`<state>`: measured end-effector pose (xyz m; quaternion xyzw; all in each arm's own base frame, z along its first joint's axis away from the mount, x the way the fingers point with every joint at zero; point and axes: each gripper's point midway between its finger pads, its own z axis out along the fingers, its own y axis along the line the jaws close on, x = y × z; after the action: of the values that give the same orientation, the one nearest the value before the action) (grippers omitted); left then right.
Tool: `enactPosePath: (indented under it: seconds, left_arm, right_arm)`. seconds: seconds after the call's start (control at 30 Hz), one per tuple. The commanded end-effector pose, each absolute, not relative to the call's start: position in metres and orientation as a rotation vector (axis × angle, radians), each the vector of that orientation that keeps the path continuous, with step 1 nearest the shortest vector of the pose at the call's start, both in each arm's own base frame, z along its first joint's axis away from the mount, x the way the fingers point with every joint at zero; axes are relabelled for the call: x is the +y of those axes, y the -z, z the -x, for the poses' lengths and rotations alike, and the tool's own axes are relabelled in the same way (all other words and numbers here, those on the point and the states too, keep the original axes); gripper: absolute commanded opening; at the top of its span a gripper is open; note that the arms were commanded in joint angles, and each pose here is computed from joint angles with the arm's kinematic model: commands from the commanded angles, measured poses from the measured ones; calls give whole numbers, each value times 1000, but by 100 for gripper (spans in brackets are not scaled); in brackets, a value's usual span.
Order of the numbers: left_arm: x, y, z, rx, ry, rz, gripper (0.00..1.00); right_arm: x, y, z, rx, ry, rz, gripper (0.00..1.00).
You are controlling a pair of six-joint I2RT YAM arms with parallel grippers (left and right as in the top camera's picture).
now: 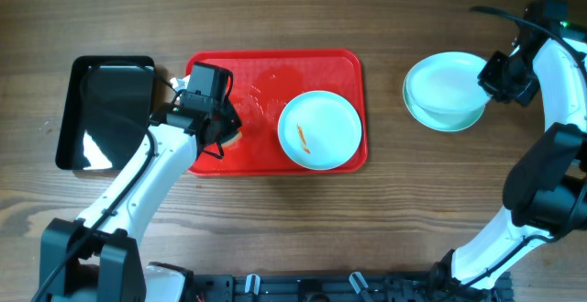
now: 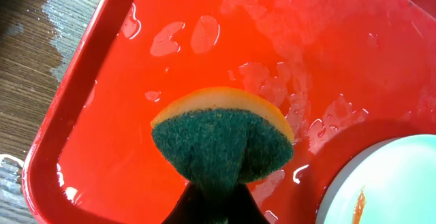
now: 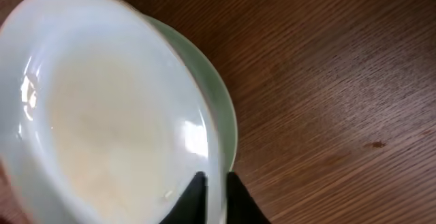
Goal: Clean dirty plates on tray and stack at the side
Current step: 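Lift the scrubbed plate with the right gripper and stack it on the right plate, then reach the right gripper back to the last plate and pinch its rim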
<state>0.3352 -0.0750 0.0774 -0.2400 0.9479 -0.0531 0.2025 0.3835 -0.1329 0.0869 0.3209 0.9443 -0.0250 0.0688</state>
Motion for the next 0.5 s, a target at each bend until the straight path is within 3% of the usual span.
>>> enactPosePath:
  seconds: [0.0,0.07,0.2,0.37,0.47]
  left_arm:
    - [-73,-74,-335,2641,123,681,4]
    - [-73,-75,-335,2641,123,681,4]
    - [-73,-75,-335,2641,123,681,4]
    - [-74,-75,-337,2635,129,680,4]
    - [-74,-75,-337,2635,129,680,4]
  right_arm:
    - [-130,-80,-381,2863,36,-981,25]
    - [-129,-80,-377,2879,38,-986,47]
    - [-121,-82,-372,2916,-10,-942,49]
    - [-1,-121,-400,2858,-792,-405,50]
    - [50,-117,-394,2928,-748,-140,51]
